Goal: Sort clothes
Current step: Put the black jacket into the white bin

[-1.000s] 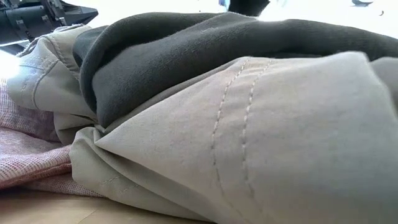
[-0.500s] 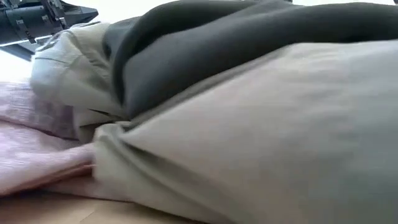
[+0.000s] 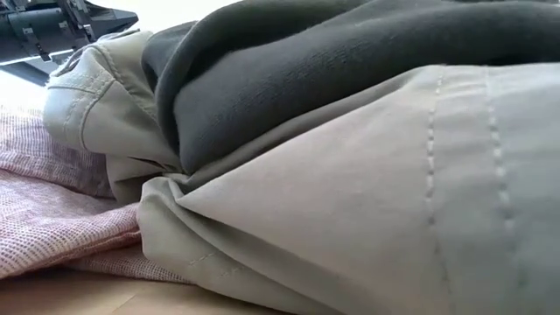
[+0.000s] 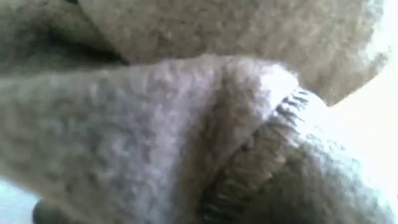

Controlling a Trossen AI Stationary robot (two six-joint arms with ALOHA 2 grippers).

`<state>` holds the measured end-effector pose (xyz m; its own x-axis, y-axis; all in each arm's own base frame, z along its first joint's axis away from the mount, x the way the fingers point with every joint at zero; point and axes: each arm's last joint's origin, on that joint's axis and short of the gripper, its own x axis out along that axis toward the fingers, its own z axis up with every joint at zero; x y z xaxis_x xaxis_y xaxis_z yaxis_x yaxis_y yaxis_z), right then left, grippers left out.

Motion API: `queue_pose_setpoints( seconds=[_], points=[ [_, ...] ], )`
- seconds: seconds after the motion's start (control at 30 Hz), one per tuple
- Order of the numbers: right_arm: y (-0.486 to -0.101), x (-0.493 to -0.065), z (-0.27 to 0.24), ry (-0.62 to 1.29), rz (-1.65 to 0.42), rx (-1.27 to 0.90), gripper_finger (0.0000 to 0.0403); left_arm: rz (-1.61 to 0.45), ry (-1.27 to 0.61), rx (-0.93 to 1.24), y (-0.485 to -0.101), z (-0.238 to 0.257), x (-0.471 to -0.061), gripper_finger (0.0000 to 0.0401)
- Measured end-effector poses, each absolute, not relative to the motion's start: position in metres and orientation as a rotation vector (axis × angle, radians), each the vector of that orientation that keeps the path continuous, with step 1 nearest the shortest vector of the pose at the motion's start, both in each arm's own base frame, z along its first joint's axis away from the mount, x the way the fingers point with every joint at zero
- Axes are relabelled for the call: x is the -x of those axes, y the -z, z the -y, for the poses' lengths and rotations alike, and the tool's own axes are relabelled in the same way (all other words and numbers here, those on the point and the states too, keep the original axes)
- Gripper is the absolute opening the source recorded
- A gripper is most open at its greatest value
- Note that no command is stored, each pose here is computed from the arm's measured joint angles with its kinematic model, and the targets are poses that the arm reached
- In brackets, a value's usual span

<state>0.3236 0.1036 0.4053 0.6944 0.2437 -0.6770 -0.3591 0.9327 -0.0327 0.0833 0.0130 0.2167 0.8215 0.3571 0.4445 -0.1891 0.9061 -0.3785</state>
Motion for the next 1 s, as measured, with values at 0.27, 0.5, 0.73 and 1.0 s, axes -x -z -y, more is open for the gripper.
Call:
queue_pose_setpoints(
  seconds=[0.27, 0.5, 0.73, 1.0],
  points=[
    [-0.483, -0.274, -0.083, -0.196, -0.313, 0.157, 0.0039, 0.533, -0.296, 0.329, -0.217, -0.013, -0.083, 0.0001],
    [-0.398, -0.301, -0.086, -0.161, -0.637, 0.069, 0.0063, 0.533, -0.297, 0.329, -0.217, -0.013, -0.083, 0.0001],
    [-0.289, -0.331, -0.099, -0.263, -0.878, 0.031, 0.0074, 0.534, -0.297, 0.329, -0.217, -0.013, -0.083, 0.0001],
    [-0.239, -0.364, -0.11, -0.296, -1.007, 0.051, 0.0187, 0.533, -0.299, 0.329, -0.217, -0.013, -0.083, 0.0001]
  ],
)
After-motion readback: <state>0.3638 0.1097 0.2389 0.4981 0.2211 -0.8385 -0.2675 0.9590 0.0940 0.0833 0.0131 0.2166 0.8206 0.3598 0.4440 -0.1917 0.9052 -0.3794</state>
